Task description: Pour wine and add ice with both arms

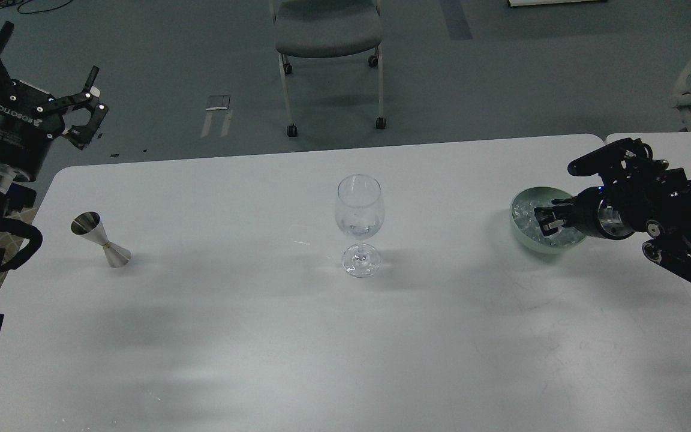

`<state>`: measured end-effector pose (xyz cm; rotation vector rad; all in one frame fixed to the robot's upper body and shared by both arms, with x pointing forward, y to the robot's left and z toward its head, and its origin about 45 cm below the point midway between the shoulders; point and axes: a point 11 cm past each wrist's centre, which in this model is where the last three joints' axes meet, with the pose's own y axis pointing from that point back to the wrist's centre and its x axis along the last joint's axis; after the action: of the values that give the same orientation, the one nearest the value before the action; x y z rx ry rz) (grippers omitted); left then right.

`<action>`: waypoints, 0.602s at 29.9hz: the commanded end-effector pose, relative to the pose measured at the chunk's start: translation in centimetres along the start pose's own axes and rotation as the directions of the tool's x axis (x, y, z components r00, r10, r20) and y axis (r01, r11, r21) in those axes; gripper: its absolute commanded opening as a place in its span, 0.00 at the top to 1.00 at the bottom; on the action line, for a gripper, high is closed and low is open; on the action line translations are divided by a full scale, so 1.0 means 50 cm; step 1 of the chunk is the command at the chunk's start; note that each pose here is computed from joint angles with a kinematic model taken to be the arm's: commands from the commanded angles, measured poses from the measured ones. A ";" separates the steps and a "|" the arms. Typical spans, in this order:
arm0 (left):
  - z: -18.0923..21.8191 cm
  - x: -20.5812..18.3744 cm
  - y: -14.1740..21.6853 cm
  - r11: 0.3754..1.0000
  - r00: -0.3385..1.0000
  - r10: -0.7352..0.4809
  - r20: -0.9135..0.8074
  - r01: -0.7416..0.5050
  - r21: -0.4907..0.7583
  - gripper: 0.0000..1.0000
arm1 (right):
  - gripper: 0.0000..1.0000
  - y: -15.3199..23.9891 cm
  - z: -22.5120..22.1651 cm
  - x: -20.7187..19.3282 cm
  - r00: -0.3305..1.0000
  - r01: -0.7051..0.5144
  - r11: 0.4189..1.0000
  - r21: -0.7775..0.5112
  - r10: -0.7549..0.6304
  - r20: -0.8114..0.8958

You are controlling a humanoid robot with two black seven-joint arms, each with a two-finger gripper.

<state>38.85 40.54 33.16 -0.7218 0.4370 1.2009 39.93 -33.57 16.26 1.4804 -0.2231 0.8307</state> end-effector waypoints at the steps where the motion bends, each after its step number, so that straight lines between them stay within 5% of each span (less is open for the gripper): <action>1: 0.000 0.000 0.000 1.000 1.000 -0.001 -0.001 0.001 0.001 0.02 | 0.72 0.000 0.000 0.000 1.000 0.002 1.000 0.001 -0.002 0.001; 11: 0.000 0.000 0.001 1.000 1.000 0.001 0.001 -0.001 0.001 0.02 | 0.88 0.002 -0.003 0.003 1.000 0.001 1.000 0.005 -0.001 0.000; 13: 0.001 0.001 0.001 1.000 1.000 0.001 0.002 -0.001 0.002 0.02 | 0.99 0.002 -0.002 0.003 1.000 0.001 1.000 0.005 -0.001 -0.001; 18: 0.001 0.001 0.001 1.000 1.000 0.001 0.002 -0.001 0.003 0.02 | 1.00 0.005 -0.008 0.009 1.000 -0.006 1.000 0.020 0.006 -0.002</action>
<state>38.83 40.60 33.16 -0.7190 0.4364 1.2021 39.93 -33.30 16.46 1.4894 -0.2189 0.8336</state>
